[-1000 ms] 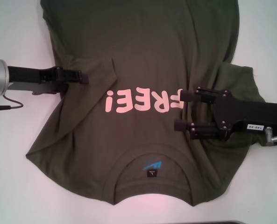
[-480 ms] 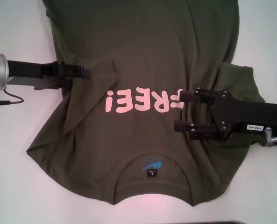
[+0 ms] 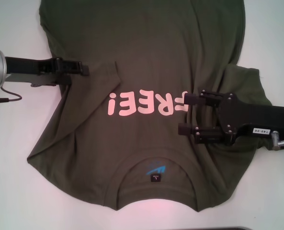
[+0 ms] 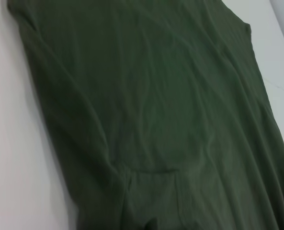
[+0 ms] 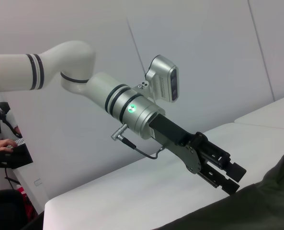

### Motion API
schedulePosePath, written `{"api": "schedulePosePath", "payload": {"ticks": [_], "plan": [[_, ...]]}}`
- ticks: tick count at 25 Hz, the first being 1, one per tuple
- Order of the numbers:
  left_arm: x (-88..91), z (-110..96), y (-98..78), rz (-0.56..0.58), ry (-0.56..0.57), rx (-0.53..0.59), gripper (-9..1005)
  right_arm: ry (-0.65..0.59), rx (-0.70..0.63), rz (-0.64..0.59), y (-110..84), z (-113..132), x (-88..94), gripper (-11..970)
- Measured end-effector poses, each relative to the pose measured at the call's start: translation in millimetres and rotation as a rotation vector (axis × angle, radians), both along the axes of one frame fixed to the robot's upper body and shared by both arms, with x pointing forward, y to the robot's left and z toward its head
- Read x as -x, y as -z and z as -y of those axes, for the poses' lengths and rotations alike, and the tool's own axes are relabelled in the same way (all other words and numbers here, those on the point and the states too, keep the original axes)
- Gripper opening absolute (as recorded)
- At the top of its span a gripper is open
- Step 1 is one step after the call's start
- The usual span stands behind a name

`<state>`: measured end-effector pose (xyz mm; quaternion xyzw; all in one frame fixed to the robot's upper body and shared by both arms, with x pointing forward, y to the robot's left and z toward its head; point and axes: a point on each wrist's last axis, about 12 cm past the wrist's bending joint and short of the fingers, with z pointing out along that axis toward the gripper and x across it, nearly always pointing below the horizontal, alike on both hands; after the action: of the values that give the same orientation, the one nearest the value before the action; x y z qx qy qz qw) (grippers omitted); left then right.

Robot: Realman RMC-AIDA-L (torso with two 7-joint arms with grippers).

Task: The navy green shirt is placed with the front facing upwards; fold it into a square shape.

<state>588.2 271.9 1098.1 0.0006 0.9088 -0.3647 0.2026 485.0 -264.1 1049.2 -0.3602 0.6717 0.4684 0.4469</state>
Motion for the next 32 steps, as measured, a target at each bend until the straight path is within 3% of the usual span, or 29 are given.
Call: {"api": "schedulePosePath", "payload": {"ticks": [23, 32], "plan": [[7.9, 3, 11.0, -0.067, 0.018, -0.032, 703, 0.001, 0.0, 0.002, -0.4, 0, -0.1, 889], [6.5, 1, 13.3, -0.146, -0.015, -0.067, 567, -0.001, -0.006, 0.0, -0.4, 0, 0.8, 889]]}}
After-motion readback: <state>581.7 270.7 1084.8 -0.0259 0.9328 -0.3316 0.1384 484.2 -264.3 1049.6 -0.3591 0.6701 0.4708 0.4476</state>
